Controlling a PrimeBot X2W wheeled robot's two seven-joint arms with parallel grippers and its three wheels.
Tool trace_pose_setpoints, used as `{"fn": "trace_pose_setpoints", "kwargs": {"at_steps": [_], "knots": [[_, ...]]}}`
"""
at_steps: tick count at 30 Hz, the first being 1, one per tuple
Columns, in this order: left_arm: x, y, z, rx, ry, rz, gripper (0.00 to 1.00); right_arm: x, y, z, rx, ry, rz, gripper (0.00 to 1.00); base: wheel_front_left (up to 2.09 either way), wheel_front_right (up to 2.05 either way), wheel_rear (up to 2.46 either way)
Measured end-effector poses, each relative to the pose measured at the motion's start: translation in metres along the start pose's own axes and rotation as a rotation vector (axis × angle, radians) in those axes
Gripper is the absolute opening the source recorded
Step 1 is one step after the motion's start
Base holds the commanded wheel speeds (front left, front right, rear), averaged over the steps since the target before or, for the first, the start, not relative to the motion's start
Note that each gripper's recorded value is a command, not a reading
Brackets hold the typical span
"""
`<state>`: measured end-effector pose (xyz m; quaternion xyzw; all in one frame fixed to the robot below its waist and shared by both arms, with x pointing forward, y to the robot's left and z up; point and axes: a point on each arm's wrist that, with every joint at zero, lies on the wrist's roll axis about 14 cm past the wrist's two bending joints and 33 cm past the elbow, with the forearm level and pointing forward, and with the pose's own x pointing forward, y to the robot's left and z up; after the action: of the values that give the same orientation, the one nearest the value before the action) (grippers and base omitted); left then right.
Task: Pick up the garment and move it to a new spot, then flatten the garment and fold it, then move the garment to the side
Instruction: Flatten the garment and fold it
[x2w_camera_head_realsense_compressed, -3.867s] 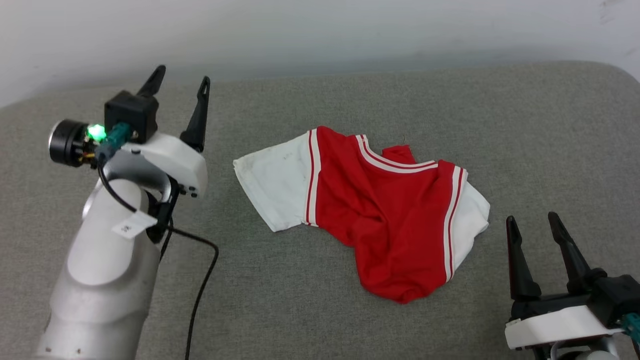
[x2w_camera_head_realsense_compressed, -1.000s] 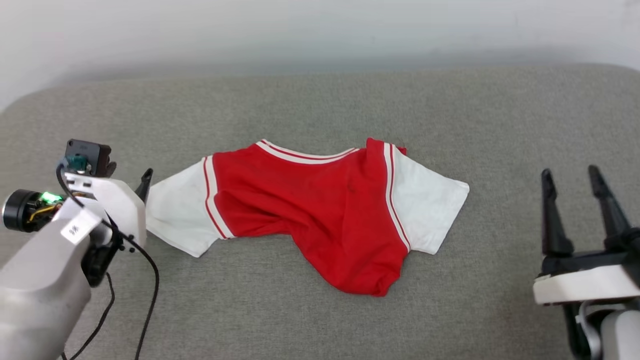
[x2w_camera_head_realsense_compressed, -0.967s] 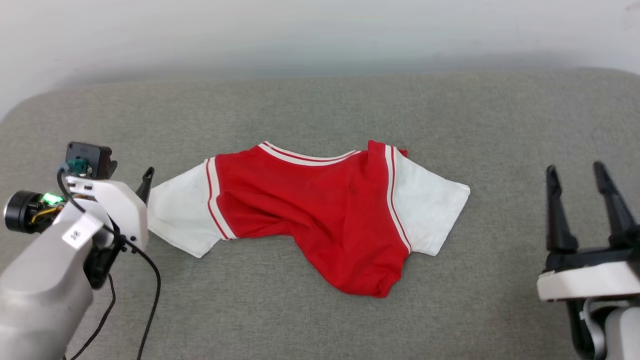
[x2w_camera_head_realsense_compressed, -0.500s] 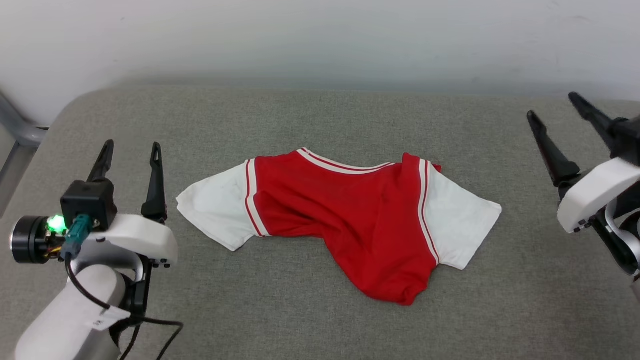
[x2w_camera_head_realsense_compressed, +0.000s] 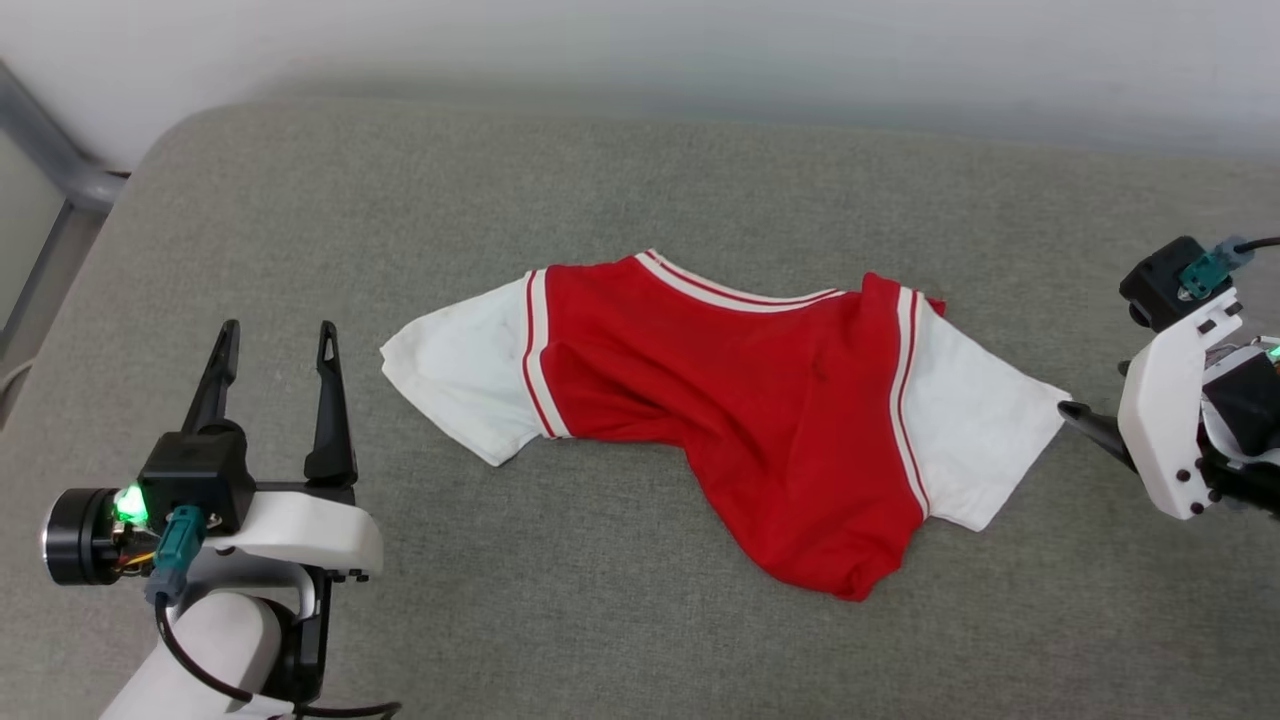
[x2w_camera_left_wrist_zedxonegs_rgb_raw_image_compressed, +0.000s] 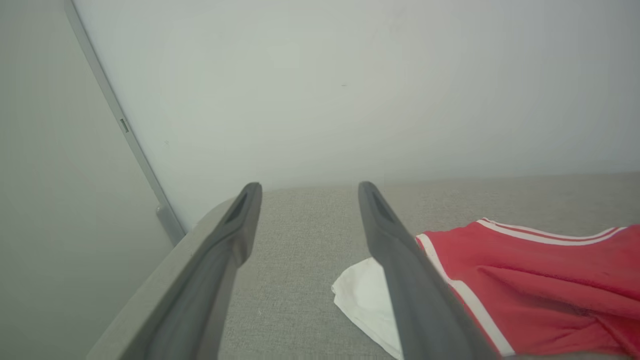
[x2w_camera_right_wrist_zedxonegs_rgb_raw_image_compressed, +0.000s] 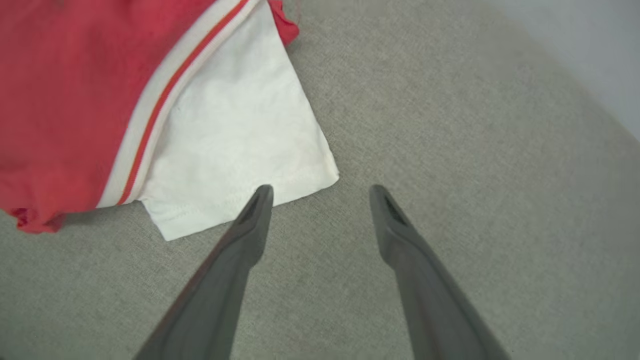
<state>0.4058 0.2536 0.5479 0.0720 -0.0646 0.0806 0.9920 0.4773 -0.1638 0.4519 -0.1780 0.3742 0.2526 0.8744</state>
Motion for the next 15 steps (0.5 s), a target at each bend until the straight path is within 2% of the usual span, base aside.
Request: {"fn": "trace_pose_setpoints", "kwargs": {"at_steps": [6,15], "knots": [[0.002,-0.003,-0.015,0.000,0.028,0.009,1.00,0.027,-0.003,-0.012,-0.004,0.123,0.028,1.00,0.00,0.00,0.00],[0.012,-0.007,-0.040,0.002,0.077,0.009,1.00,0.072,0.005,-0.036,-0.003,0.229,0.071,1.00,0.00,0.00,0.00]]}}
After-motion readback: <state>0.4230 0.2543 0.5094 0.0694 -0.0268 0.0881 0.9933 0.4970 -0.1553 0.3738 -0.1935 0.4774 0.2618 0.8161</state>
